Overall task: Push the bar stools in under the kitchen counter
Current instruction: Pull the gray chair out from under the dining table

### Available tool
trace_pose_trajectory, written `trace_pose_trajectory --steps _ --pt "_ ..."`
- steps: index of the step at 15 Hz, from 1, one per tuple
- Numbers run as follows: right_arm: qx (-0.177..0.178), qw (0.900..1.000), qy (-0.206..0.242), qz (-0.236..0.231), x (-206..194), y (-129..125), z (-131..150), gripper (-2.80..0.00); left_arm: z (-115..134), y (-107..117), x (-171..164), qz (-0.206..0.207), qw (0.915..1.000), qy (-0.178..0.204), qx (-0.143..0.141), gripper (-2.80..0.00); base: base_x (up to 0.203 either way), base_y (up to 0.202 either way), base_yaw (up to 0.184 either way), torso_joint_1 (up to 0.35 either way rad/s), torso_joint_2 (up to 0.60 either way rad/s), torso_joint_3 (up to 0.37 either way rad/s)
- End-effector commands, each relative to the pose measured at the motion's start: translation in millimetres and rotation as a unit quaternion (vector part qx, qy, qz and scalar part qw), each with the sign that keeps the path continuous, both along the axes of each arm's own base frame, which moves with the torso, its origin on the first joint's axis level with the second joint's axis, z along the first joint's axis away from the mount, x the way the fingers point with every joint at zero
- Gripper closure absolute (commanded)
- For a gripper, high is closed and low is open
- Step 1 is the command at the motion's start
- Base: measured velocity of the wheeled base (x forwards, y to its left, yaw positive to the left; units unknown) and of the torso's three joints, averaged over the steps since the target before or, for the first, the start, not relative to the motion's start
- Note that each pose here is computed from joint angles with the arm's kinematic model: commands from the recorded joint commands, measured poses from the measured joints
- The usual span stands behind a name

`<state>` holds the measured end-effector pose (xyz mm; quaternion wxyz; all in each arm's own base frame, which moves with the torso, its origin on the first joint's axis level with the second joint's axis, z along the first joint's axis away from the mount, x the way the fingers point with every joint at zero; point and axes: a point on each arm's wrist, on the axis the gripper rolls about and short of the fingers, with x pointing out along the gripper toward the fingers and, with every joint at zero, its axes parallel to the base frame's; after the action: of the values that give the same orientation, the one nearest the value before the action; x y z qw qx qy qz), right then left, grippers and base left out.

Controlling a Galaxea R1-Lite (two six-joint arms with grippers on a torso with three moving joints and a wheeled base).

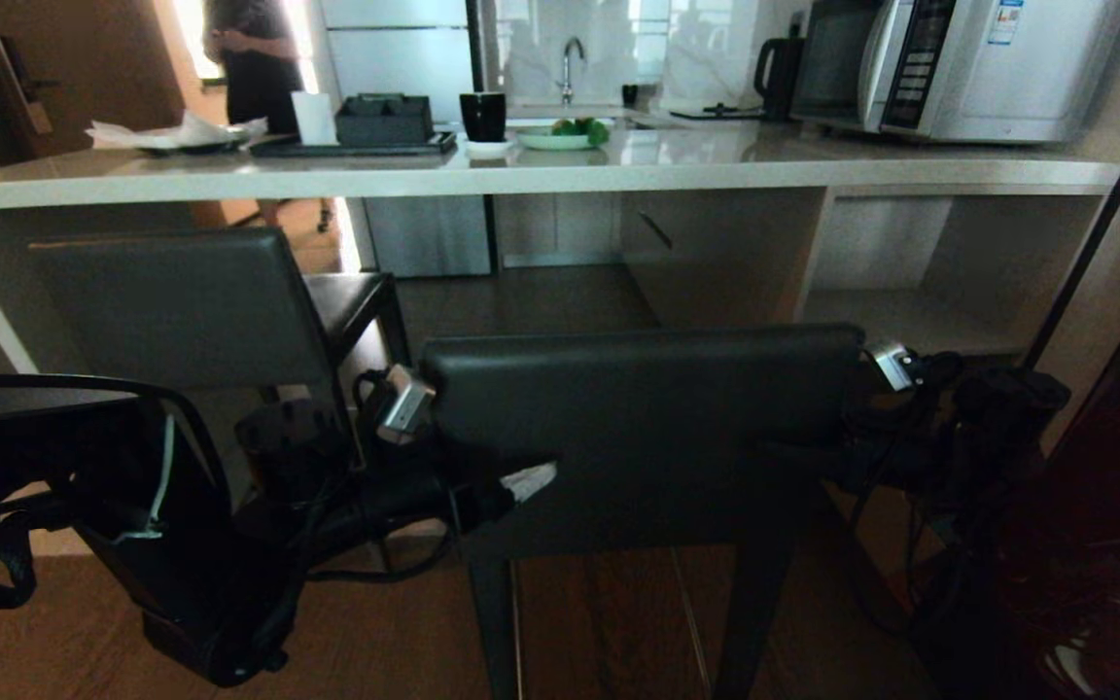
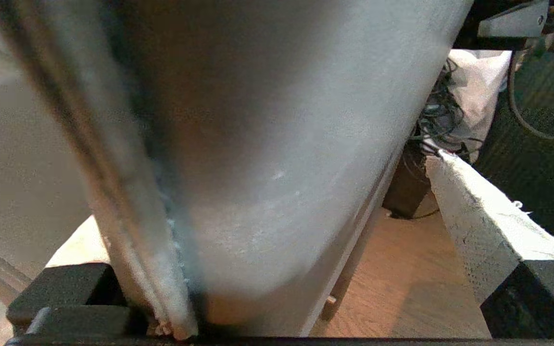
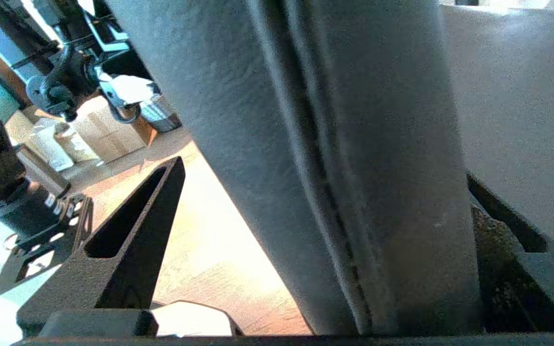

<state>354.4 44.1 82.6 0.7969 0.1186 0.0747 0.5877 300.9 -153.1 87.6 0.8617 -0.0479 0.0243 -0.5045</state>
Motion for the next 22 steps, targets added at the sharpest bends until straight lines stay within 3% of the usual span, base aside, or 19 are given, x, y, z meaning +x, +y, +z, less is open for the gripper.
trace_pose_trajectory --steps 1,7,10,17,20,22 --pt "0.0 1.0 -0.005 0.005 -2 0 3 -2.8 2 10 -2 0.008 1.0 0.003 0.001 -2.8 0.0 0.0 0.0 0.0 0.0 0.0" --pt "0.001 1.0 -0.003 -0.024 -10 -24 10 -2.8 11 50 -23 0.053 0.9984 0.017 0.006 -2.8 0.0 0.0 0.0 0.0 0.0 0.0" --pt "0.0 0.999 -0.003 -0.048 -14 -41 13 -2.8 11 53 -24 0.059 0.998 0.02 0.006 -2.8 0.0 0.0 0.0 0.0 0.0 0.0" --pt "-0.002 0.993 0.005 -0.114 -47 -104 21 -2.8 16 99 -66 0.126 0.9908 0.046 0.015 -2.8 0.0 0.0 0.0 0.0 0.0 0.0" --pt "0.002 0.983 0.022 -0.185 -74 -118 24 -2.8 23 122 -91 0.175 0.9834 0.044 0.012 -2.8 0.0 0.0 0.0 0.0 0.0 0.0" --pt "-0.004 0.956 0.013 -0.292 -81 -121 25 -2.8 26 128 -93 0.249 0.9678 0.035 0.013 -2.8 0.0 0.0 0.0 0.0 0.0 0.0"
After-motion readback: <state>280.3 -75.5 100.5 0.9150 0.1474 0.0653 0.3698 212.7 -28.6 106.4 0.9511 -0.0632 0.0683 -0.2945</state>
